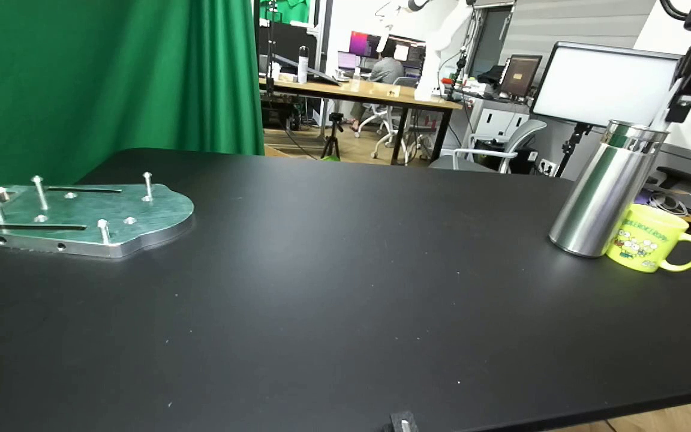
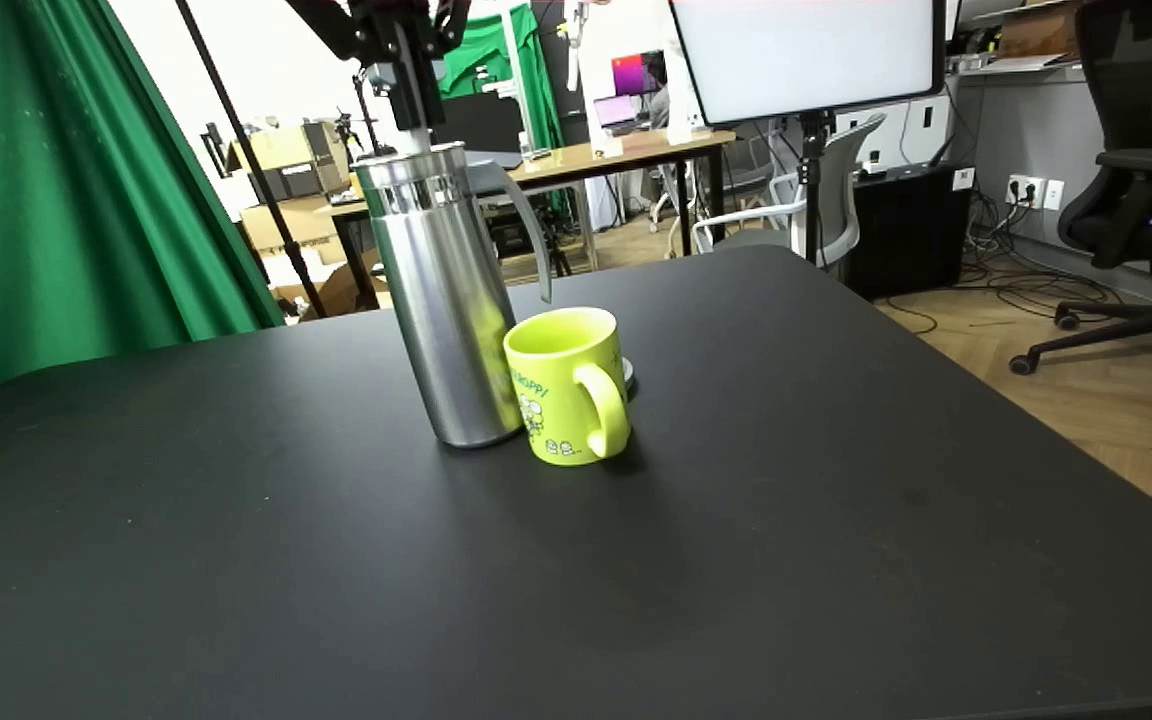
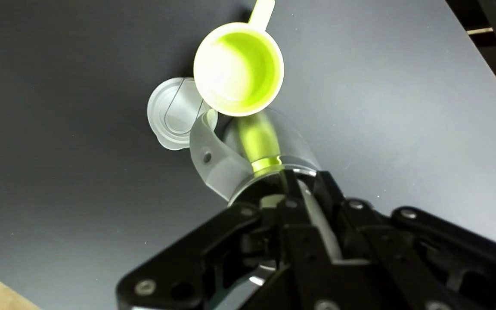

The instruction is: Clean the bottle by moving the brush up and down.

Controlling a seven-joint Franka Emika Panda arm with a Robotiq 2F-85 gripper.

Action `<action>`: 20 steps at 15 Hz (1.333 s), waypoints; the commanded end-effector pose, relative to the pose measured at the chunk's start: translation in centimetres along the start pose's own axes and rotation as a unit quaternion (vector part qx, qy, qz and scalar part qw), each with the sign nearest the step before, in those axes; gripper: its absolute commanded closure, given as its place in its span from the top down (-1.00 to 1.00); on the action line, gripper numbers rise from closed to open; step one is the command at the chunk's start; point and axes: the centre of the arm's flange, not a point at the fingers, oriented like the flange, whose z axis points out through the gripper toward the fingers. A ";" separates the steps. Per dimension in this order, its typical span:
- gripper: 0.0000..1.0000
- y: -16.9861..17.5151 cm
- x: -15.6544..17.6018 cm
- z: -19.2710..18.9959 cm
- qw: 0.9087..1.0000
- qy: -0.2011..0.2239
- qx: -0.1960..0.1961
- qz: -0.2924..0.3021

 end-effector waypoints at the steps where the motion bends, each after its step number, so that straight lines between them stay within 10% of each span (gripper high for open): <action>1: -0.93 0.0 0.4 -3.3 1.000 -0.002 -0.014 -0.001; 10: -0.93 -2.3 -0.6 -13.4 0.996 0.018 -0.086 -0.013; 20: -0.93 1.1 -0.1 -3.5 1.000 -0.009 -0.012 -0.004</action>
